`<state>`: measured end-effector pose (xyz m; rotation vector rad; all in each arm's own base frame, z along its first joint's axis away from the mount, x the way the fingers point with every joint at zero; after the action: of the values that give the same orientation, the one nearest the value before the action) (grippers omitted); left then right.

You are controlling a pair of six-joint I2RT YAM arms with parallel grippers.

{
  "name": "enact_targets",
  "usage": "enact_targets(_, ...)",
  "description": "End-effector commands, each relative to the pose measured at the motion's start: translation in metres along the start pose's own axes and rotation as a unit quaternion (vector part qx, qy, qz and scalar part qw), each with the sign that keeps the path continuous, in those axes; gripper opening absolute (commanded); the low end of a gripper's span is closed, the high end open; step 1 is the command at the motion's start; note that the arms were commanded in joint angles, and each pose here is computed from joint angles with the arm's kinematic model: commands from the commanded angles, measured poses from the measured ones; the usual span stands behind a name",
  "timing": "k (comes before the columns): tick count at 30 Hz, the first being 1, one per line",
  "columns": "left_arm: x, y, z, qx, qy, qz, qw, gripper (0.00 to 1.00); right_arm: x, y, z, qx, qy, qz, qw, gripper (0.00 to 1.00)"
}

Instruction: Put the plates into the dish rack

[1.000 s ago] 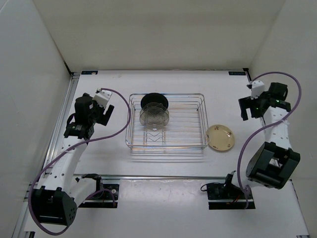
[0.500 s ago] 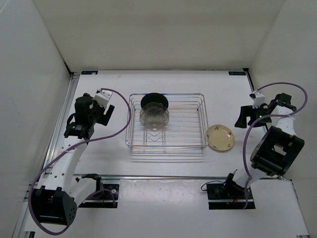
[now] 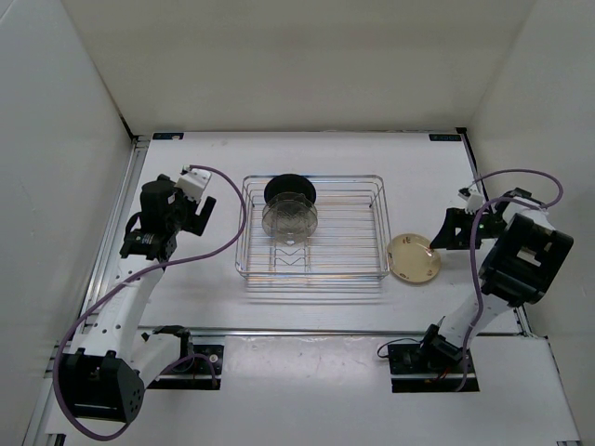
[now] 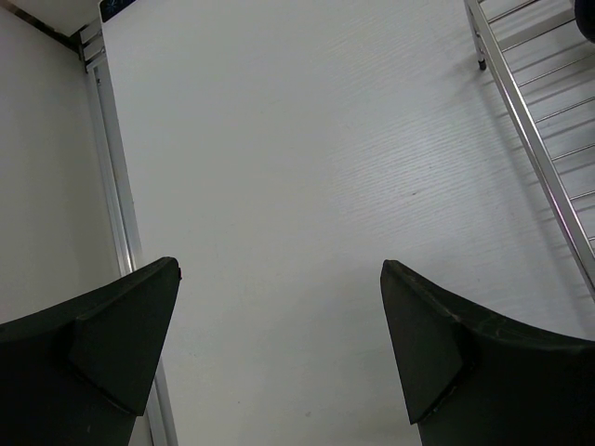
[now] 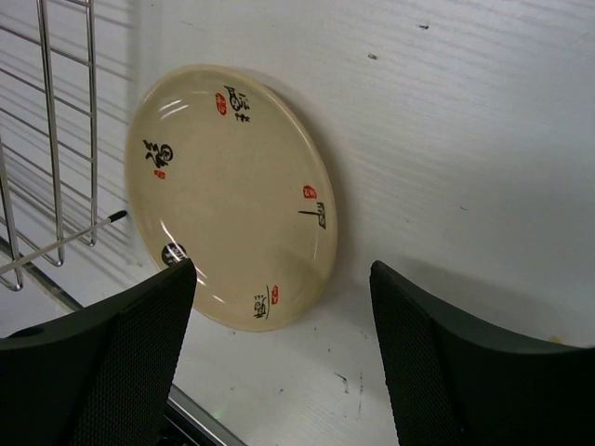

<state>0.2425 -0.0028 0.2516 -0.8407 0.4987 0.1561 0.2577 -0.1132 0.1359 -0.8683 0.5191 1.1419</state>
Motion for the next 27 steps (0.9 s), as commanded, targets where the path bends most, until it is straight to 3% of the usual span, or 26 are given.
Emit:
enact_targets(1,0.000,0.000,-0.003,-0.011,0.013,-0.013,1.000,1.00,-0.001,-0.003,0.004,0.009,-0.030,-0.002,1.000,0.77)
enact_targets(9,0.014,0.012,-0.011,-0.050,0.066,-0.009,0.997,1.00,0.002,0.000,0.002,0.010,-0.033,0.004,0.999,0.76)
enact_targets(27,0.010,0.017,-0.007,-0.066,0.069,-0.018,0.995,1.00,0.018,0.008,-0.013,0.029,-0.030,0.029,0.999,0.71)
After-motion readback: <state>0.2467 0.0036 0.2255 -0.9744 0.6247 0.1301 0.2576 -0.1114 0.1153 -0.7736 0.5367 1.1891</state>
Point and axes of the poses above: each gripper's point midway between its finger pads, its own x axis out along the fingers, its own z axis along the line the jaws close on, y = z × x, the point moved 10 cm from there along -x, back along the fingers, and after that the axes turned 13 degrees about x, right-handed, at the moved point
